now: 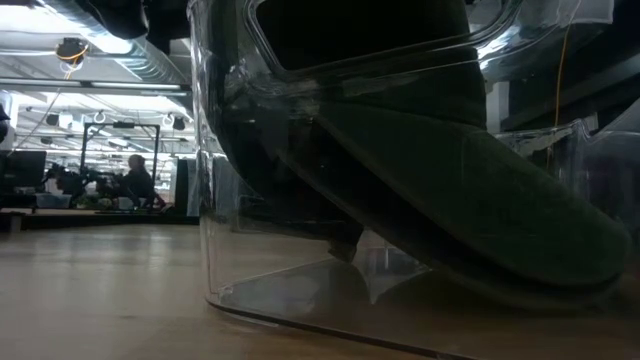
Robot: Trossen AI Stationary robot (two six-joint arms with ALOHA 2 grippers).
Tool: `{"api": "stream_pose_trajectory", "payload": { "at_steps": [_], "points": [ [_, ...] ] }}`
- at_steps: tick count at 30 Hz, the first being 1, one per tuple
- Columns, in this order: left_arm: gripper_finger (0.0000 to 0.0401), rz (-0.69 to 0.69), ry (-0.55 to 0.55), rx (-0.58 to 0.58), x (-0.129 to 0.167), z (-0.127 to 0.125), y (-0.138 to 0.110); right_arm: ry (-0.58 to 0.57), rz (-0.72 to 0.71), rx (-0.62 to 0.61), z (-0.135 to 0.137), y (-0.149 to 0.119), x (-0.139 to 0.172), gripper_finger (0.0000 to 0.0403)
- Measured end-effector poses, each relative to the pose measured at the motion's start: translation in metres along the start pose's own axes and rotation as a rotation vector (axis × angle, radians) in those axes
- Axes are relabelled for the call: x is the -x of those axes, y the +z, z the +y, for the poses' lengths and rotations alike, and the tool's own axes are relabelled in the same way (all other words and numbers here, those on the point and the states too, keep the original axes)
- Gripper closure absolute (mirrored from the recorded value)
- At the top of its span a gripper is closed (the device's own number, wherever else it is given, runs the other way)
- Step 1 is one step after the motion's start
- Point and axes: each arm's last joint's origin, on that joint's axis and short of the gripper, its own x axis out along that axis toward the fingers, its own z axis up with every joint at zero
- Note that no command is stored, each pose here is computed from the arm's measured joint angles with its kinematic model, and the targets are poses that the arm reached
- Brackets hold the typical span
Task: Pick & Place hat
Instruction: Put the red cap into the top transparent bin
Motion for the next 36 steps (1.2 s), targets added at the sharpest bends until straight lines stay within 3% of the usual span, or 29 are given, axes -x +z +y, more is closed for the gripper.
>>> {"api": "stream_pose_trajectory", "payload": {
  "at_steps": [5,11,17,26,36],
  "points": [
    [0.021,0.014,-0.052,-0.021,0.007,-0.002,0.01,-0.023,0.093,0.069,-0.006,0.021,0.023,0.0389],
    [0.0208,-0.009,-0.064,-0.045,0.014,-0.006,0.016,-0.046,0.212,0.162,-0.012,0.047,0.054,0.0389],
    [0.0208,-0.012,-0.069,-0.049,0.015,-0.009,0.015,-0.08,0.215,0.203,-0.027,0.059,0.083,0.0388],
    [0.0208,-0.005,-0.073,-0.047,0.013,-0.01,0.012,-0.169,0.206,0.169,-0.05,0.05,0.142,0.0388],
    [0.0207,-0.006,-0.074,-0.031,0.011,-0.012,0.009,-0.283,0.201,0.175,-0.069,0.017,0.202,0.0387]
  ]
}}
